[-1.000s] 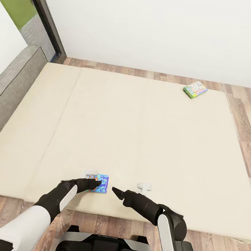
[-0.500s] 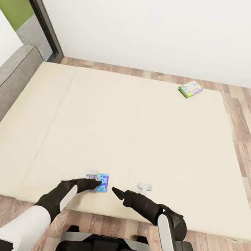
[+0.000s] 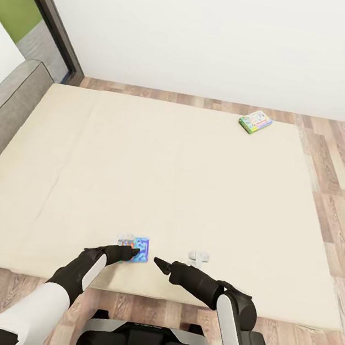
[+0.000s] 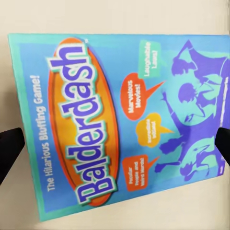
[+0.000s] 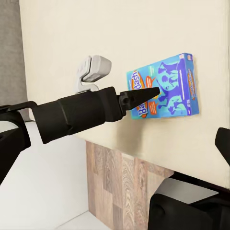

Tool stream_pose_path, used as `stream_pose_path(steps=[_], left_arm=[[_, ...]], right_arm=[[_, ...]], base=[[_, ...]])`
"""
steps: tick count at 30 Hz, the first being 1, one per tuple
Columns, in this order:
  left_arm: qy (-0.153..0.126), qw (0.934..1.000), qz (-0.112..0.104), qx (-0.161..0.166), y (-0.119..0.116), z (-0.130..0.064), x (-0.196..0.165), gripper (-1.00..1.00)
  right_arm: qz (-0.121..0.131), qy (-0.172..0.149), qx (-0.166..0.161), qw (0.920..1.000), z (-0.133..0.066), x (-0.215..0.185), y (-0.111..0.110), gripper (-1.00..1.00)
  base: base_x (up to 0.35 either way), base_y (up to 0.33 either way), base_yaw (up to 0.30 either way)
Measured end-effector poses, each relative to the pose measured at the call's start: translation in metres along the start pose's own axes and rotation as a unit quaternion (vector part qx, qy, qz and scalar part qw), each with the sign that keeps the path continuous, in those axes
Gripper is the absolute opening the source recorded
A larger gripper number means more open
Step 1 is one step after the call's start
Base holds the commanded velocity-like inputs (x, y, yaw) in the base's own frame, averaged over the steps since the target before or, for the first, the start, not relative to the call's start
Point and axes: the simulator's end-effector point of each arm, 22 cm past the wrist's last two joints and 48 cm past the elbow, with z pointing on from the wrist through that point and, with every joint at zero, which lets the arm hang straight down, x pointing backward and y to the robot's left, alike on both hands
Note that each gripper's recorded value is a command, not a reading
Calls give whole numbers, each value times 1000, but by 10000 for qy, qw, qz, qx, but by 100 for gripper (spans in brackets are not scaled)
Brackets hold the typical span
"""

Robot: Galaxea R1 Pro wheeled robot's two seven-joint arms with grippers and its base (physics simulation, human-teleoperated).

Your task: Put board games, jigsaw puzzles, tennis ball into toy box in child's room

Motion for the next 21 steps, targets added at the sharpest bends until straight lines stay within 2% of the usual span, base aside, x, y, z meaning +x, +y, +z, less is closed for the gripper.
stream_pose_path(steps=[10, 21], left_arm=[[0, 10000, -1, 1, 0, 0, 0, 100], [-24, 10000, 4, 4, 0, 0, -2, 100]], right_arm=[[0, -3, -2, 10000, 0, 0, 0, 100], [1, -2, -4, 10000, 0, 0, 0, 100]], base=[[0, -183, 0], [0, -46, 0]])
